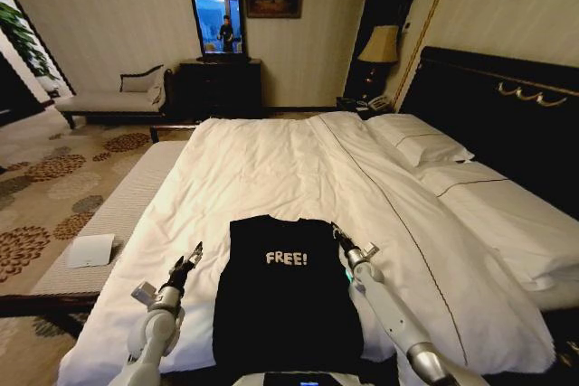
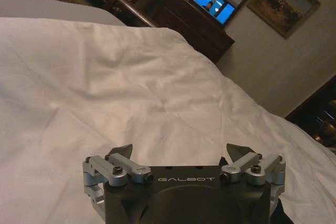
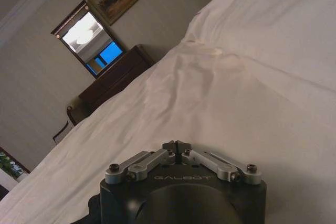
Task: Fold the clothes on the bed.
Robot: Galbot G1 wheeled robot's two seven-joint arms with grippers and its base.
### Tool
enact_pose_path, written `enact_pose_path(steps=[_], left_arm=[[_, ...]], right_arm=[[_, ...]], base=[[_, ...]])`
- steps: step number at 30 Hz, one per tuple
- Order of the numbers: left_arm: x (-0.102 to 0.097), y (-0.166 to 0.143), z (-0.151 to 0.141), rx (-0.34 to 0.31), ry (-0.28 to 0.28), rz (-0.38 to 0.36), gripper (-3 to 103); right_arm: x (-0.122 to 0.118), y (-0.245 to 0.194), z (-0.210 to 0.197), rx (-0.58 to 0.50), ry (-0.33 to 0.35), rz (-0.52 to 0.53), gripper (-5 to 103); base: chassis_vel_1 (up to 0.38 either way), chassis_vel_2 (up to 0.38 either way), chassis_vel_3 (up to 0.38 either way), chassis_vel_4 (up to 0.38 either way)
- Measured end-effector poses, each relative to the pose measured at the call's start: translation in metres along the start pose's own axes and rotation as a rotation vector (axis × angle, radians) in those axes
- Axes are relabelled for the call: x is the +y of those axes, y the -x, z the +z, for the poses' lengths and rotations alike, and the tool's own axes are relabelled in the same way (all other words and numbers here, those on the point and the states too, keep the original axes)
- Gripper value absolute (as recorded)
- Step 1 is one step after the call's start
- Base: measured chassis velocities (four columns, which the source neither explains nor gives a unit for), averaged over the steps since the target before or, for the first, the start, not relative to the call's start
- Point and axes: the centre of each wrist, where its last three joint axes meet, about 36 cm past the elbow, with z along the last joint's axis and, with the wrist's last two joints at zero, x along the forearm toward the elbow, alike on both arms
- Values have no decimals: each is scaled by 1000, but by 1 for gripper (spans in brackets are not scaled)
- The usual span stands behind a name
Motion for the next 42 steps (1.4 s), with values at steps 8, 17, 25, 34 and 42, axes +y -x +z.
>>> enact_pose_path(steps=[8,17,25,34,42], left_arm=[[1,30,-2,20,9,26,100],[-46,116,12,65,-7,131,100],[-80,184,48,144,57,157,100],[-82,206,61,175,54,139,100],[-76,200,66,164,49,134,74]], right_arm=[[6,-8,-4,-57,13,-24,0],[6,-17,-8,-92,-9,-22,0],[13,-14,-14,-101,-35,-22,0],[17,-15,-4,-88,-49,-21,0],[20,-17,-7,-92,-62,-26,0]], base=[[0,0,0,0],[0,0,0,0],[0,0,0,0],[0,0,0,0],[0,0,0,0]])
